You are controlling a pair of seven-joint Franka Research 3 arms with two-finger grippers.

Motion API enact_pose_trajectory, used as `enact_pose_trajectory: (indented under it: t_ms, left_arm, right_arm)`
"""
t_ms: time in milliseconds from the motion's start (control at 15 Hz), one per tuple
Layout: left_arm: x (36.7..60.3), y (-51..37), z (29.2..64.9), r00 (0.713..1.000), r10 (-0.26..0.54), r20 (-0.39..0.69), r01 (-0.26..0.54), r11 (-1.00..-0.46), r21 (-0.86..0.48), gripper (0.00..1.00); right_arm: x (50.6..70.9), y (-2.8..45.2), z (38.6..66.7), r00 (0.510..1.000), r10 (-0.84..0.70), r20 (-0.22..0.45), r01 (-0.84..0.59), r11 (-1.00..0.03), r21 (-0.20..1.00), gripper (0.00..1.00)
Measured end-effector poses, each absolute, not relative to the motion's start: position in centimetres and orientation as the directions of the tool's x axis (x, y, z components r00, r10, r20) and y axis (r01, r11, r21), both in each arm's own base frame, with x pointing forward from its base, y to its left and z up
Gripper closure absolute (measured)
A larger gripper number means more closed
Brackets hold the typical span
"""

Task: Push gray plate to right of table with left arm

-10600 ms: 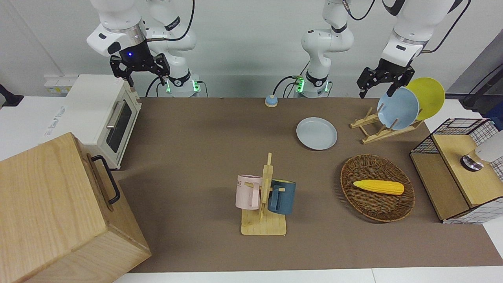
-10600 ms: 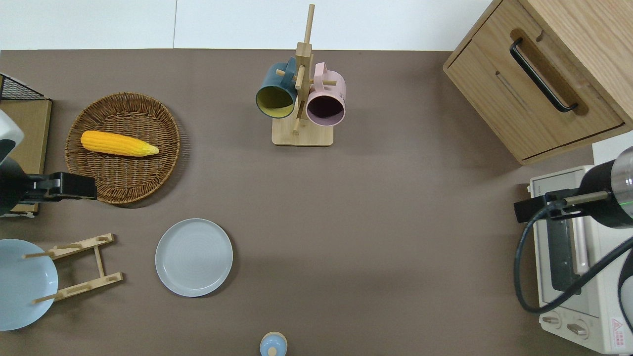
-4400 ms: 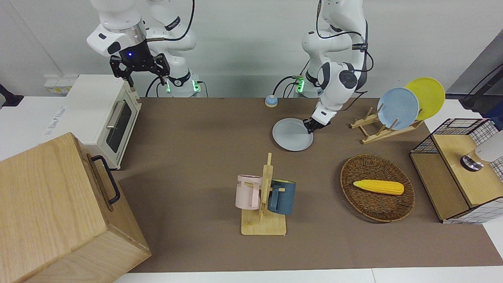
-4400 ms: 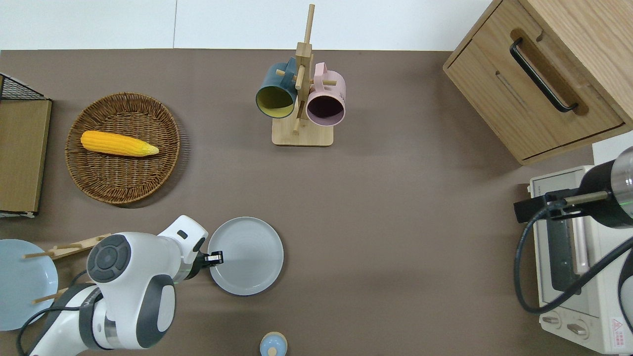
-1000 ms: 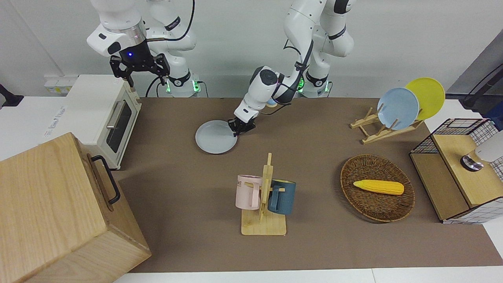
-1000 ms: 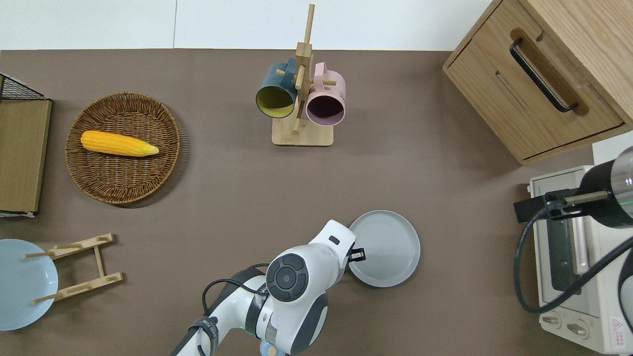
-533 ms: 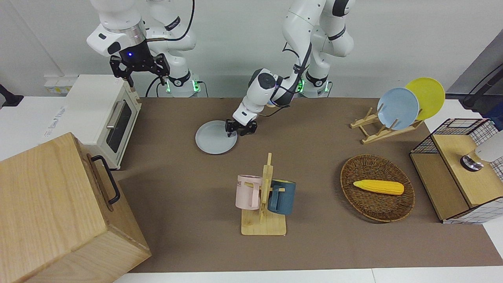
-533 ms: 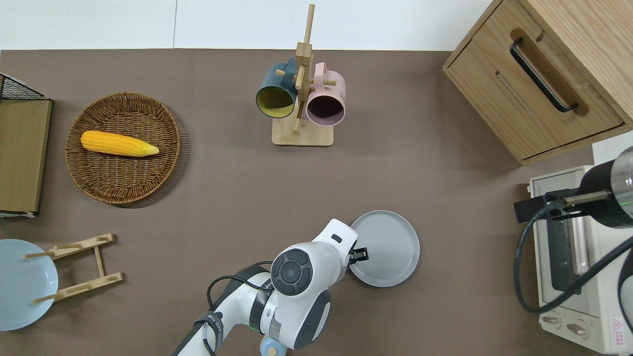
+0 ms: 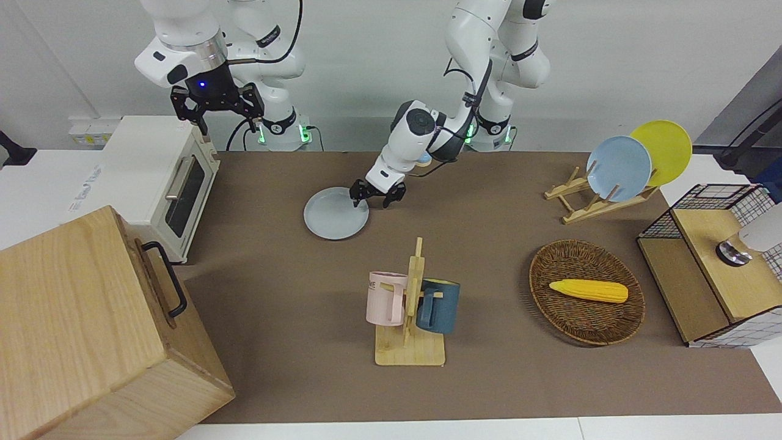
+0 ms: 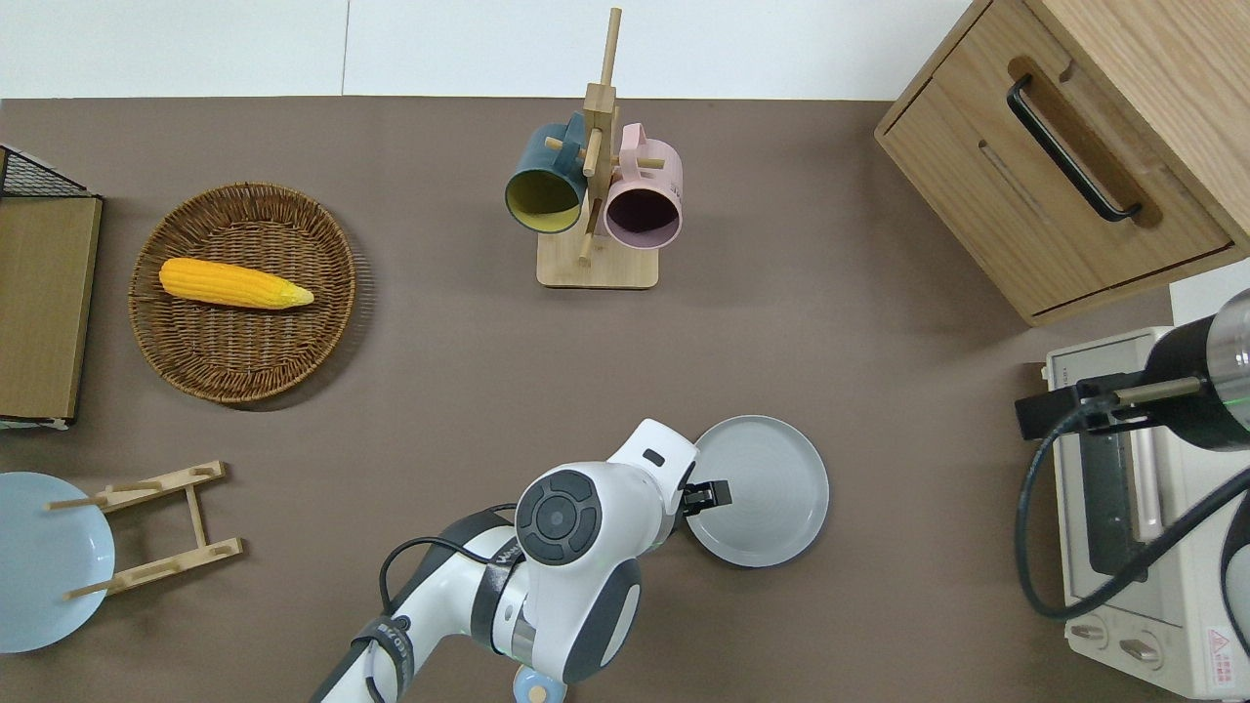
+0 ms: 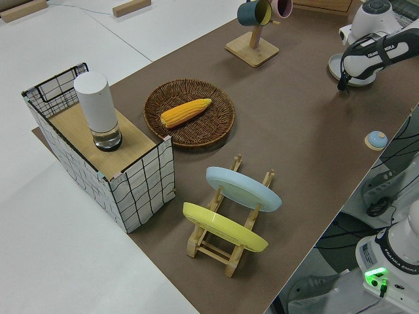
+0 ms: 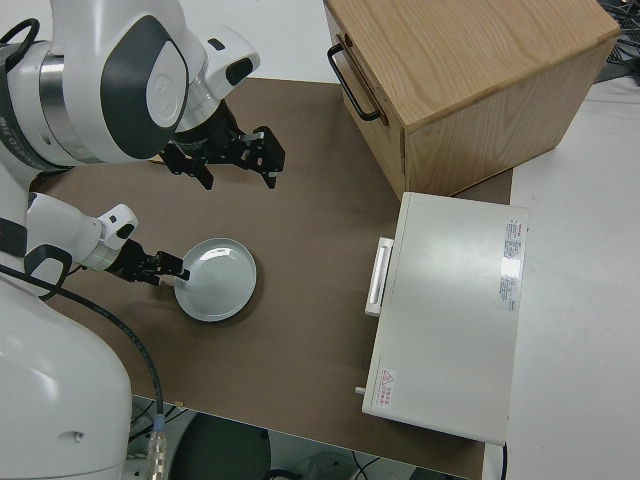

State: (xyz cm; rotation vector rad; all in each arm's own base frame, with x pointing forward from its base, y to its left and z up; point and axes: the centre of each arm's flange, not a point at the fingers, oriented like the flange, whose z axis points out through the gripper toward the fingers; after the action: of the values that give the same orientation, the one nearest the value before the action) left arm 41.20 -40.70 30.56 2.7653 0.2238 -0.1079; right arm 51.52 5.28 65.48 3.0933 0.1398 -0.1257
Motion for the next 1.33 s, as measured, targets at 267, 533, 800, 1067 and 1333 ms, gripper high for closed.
enact_pose_trajectory:
  t_ms: [267, 533, 800, 1067, 1333]
  left_arm:
    - [42.7, -38.7, 32.5, 0.980, 0.171, -0.105, 0.198, -0.916, 0.349, 0.00]
    - [45.6, -34.1, 35.5, 0.979, 0.173, -0.112, 0.200, -0.924, 0.327, 0.00]
    - [49.4, -27.5, 41.2, 0.984, 0.146, -0.104, 0.169, -0.949, 0.266, 0.00]
    - [52.9, -20.0, 47.0, 0.987, 0.132, -0.089, 0.149, -0.965, 0.218, 0.00]
    - [54.6, -12.3, 49.8, 0.992, 0.117, -0.042, 0.122, -0.977, 0.173, 0.00]
  right_arm:
    - [51.5, 5.3, 65.5, 0.993, 0.088, -0.083, 0.092, -0.995, 0.039, 0.00]
    - [51.5, 5.3, 65.5, 0.993, 0.088, -0.083, 0.092, -0.995, 0.039, 0.00]
    - [51.5, 5.3, 65.5, 0.993, 0.088, -0.083, 0.092, -0.995, 0.039, 0.00]
    - [51.5, 5.3, 65.5, 0.993, 0.088, -0.083, 0.092, -0.995, 0.039, 0.00]
    - [51.5, 5.3, 65.5, 0.993, 0.088, -0.083, 0.092, -0.995, 0.039, 0.00]
